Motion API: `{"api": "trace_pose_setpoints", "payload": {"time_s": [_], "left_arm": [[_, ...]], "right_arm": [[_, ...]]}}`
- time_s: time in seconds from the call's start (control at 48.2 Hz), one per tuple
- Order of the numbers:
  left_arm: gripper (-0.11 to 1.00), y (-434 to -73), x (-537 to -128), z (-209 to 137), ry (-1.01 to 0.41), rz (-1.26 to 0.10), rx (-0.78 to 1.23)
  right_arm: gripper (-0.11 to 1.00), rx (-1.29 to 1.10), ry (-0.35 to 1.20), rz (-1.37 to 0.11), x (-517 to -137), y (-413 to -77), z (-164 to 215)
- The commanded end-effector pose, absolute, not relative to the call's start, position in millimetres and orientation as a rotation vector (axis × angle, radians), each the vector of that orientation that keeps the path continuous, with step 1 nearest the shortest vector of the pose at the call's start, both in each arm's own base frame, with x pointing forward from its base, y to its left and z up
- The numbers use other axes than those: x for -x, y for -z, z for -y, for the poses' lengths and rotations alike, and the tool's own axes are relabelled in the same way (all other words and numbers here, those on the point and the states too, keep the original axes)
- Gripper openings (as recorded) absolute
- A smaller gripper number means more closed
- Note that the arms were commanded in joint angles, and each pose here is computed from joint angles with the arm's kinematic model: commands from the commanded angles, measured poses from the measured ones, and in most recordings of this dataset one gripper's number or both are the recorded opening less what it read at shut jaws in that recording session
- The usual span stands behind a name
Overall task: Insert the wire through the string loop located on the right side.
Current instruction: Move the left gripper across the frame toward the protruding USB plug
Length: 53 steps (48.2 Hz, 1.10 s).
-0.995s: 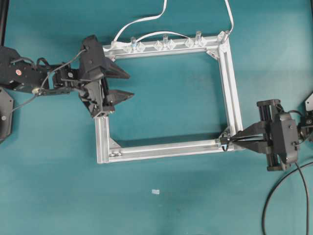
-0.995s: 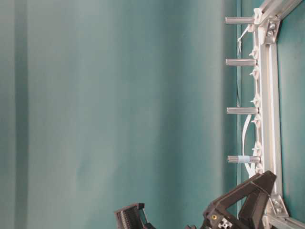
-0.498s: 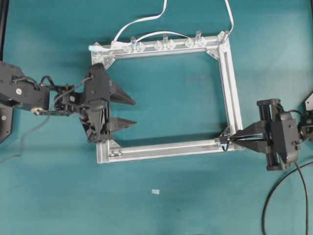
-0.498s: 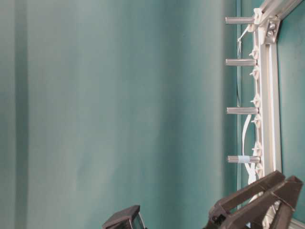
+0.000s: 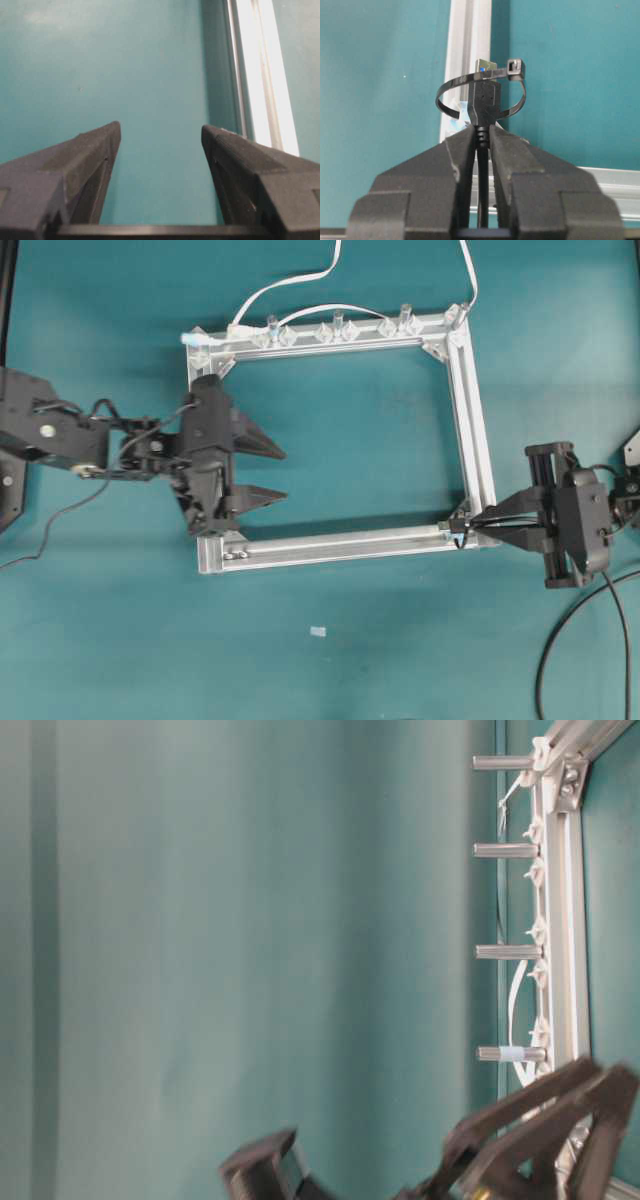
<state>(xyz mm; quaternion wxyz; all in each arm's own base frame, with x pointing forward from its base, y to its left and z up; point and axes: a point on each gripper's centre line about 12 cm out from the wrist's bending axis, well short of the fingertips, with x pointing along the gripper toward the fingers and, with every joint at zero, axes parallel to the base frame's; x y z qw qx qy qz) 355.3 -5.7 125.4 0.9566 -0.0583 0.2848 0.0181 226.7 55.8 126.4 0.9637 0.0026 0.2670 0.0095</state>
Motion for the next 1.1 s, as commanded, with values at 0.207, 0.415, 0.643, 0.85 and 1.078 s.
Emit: {"api": "trace_pose_setpoints", "payload": {"time_s": [0.207, 0.415, 0.643, 0.85, 1.078], "left_arm": [[0.68, -111.7, -420.6, 26.7, 0.013, -0.553, 0.099], [0.68, -114.4, -460.8, 33.1, 0.025, -0.501, 0.097], [0.68, -117.7, -486.7, 34.5, 0.034, -0.47, 0.073], [0.68, -119.0, -491.9, 32.9, 0.037, -0.483, 0.046], [0.68, -130.0, -502.4, 33.6, 0.037, -0.448, 0.055]], "right_arm": [[0.14, -0.009, -0.016, -0.505, -232.3, -133.9, -56.8], [0.14, -0.005, -0.008, -0.494, -232.4, -134.2, -55.5], [0.14, -0.003, -0.007, -0.491, -232.5, -134.5, -55.4], [0.14, -0.005, -0.008, -0.491, -233.2, -135.1, -55.9], [0.14, -0.006, -0.01, -0.487, -233.9, -136.3, -56.6]]}}
